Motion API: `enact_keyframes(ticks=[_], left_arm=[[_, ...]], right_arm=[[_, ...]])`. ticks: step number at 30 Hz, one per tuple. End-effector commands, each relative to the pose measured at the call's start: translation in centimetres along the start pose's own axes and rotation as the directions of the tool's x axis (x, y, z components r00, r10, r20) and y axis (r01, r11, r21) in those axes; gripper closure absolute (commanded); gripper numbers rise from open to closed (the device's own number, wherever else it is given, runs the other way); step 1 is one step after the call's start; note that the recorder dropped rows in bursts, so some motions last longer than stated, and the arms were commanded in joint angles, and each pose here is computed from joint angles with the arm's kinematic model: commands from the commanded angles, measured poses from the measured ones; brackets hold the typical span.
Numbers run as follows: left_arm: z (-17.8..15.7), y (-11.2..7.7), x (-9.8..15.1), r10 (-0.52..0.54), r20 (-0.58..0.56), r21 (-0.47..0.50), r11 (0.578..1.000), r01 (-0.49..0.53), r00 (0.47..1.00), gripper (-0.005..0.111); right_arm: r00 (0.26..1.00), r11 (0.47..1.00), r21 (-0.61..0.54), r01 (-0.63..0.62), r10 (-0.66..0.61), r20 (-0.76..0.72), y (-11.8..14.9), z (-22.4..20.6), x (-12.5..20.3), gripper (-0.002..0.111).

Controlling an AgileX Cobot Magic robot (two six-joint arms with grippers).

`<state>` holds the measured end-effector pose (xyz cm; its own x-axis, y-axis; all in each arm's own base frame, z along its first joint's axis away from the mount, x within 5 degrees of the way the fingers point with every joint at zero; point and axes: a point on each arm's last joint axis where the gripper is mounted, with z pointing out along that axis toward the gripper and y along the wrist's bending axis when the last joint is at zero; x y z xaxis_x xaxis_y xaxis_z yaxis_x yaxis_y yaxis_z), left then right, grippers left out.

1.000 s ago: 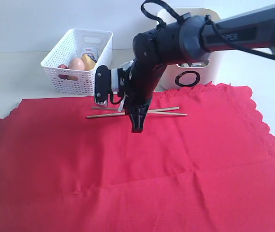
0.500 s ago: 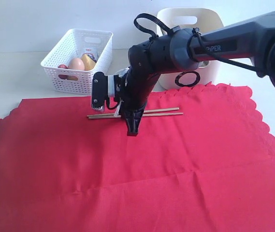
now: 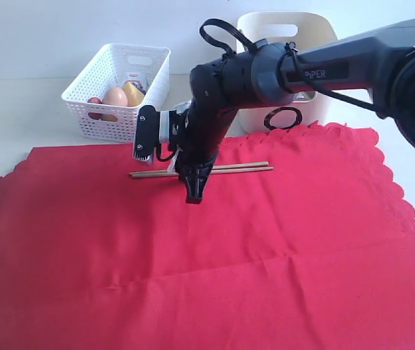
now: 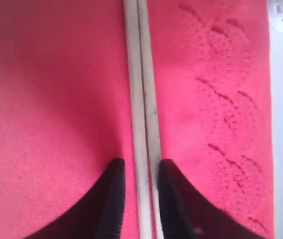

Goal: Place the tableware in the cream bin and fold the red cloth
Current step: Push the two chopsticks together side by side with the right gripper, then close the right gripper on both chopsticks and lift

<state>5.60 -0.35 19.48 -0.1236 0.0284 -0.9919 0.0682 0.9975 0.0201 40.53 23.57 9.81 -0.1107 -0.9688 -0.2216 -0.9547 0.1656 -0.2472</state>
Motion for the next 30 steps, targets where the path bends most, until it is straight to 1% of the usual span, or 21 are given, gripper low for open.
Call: enact_keyframes(ticks=[1, 5, 7, 13, 16, 18, 21, 26, 28, 30], left_arm=[[0.0, 0.0, 0.1, 0.002, 0.005, 0.001, 1.0, -0.002, 1.0, 0.107], [0.0, 0.0, 0.1, 0.002, 0.005, 0.001, 1.0, -0.002, 1.0, 0.107], [0.0, 0.0, 0.1, 0.002, 0.005, 0.001, 1.0, -0.002, 1.0, 0.107], [0.0, 0.0, 0.1, 0.002, 0.005, 0.001, 1.0, -0.002, 1.0, 0.107], [0.0, 0.0, 0.1, 0.002, 0.005, 0.001, 1.0, -0.002, 1.0, 0.107], [0.0, 0.0, 0.1, 0.002, 0.005, 0.001, 1.0, -0.002, 1.0, 0.107], [0.0, 0.0, 0.1, 0.002, 0.005, 0.001, 1.0, -0.002, 1.0, 0.107], [0.0, 0.0, 0.1, 0.002, 0.005, 0.001, 1.0, -0.002, 1.0, 0.107], [0.0, 0.0, 0.1, 0.002, 0.005, 0.001, 1.0, -0.002, 1.0, 0.107], [0.0, 0.0, 0.1, 0.002, 0.005, 0.001, 1.0, -0.002, 1.0, 0.107]], right_arm=[[0.986, 0.955, -0.291, -0.063, 0.015, -0.165, 2.8, 1.2, 1.5, 0.089], [0.979, 0.898, -0.425, -0.116, 0.03, -0.202, 3.3, -0.2, 1.0, 0.093], [0.979, 0.887, -0.446, -0.119, 0.029, -0.203, 3.1, -0.8, 0.6, 0.094], [0.982, 0.898, -0.426, -0.108, 0.031, -0.185, 2.3, -1.7, -0.1, 0.094], [0.987, 0.913, -0.396, -0.098, 0.038, -0.157, 1.6, -3.0, -0.6, 0.094], [0.988, 0.922, -0.369, -0.114, 0.064, -0.143, 1.1, -4.1, -1.0, 0.093], [0.99, 0.934, -0.34, -0.111, 0.075, -0.118, 0.7, -5.6, -1.4, 0.084], [0.988, 0.933, -0.337, -0.127, 0.089, -0.125, 0.7, -5.5, -1.4, 0.058], [0.986, 0.927, -0.35, -0.131, 0.087, -0.139, 0.9, -4.7, -1.2, 0.054], [0.985, 0.924, -0.361, -0.128, 0.078, -0.151, 1.1, -3.7, -1.0, 0.053]])
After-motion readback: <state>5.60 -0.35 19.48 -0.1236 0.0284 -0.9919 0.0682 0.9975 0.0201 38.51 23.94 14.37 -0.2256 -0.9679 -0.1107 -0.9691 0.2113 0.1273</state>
